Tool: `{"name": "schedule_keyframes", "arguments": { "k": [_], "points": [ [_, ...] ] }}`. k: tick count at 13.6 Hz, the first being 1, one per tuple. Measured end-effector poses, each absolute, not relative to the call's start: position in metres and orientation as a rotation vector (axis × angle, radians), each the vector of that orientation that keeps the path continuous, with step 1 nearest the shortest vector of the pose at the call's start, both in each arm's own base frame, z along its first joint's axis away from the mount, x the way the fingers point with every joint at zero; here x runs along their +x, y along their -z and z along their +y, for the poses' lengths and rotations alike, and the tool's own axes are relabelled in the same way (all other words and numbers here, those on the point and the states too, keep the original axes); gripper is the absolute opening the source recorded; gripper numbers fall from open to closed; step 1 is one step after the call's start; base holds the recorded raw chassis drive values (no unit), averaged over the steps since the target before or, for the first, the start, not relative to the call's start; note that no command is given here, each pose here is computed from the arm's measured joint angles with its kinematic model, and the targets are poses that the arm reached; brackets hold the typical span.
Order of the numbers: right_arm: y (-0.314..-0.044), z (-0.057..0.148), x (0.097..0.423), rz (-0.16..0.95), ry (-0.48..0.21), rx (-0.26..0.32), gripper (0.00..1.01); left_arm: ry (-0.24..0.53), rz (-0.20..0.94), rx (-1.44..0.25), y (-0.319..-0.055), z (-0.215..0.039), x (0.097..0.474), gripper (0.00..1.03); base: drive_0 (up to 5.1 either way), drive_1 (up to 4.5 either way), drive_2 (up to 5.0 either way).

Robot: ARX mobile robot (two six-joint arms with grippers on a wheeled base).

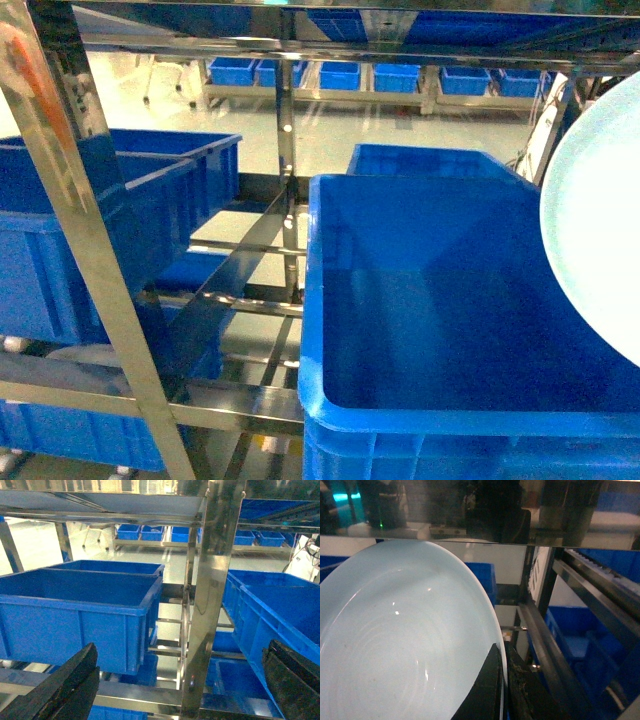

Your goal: Place blue tray on left shelf second layer neatly

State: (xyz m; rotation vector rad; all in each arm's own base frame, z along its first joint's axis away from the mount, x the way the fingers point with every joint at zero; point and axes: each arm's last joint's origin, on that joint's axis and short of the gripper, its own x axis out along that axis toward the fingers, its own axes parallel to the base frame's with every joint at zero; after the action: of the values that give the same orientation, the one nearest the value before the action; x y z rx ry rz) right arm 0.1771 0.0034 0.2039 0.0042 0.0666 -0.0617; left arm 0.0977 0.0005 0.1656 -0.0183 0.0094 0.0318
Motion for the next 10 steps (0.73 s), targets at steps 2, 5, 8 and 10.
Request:
{"name": "schedule_keyframes", "arguments": {
  "k": [2, 5, 8, 10],
  "points": [
    [-0.198, 0.004, 0.184, 0.122, 0.049, 0.170, 0.02, -0.032, 0.009, -0.018, -0.166, 0.001, 0.098, 0.98, 0.0, 0.00, 0.0],
    [-0.194, 0.004, 0.187, 0.146, 0.053, 0.237, 0.02, -0.031, 0.009, -0.018, -0.166, 0.000, 0.098, 0.98, 0.0, 0.00, 0.0],
    [-0.189, 0.006, 0.187, 0.203, 0.050, 0.299, 0.02, -0.032, 0.009, -0.018, -0.166, 0.001, 0.098, 0.98, 0.0, 0.00, 0.0],
    [-0.184, 0.006, 0.187, 0.250, 0.063, 0.377, 0.02, -0.032, 0.009, -0.018, -0.166, 0.001, 0.098, 0.98, 0.0, 0.00, 0.0]
  ]
}}
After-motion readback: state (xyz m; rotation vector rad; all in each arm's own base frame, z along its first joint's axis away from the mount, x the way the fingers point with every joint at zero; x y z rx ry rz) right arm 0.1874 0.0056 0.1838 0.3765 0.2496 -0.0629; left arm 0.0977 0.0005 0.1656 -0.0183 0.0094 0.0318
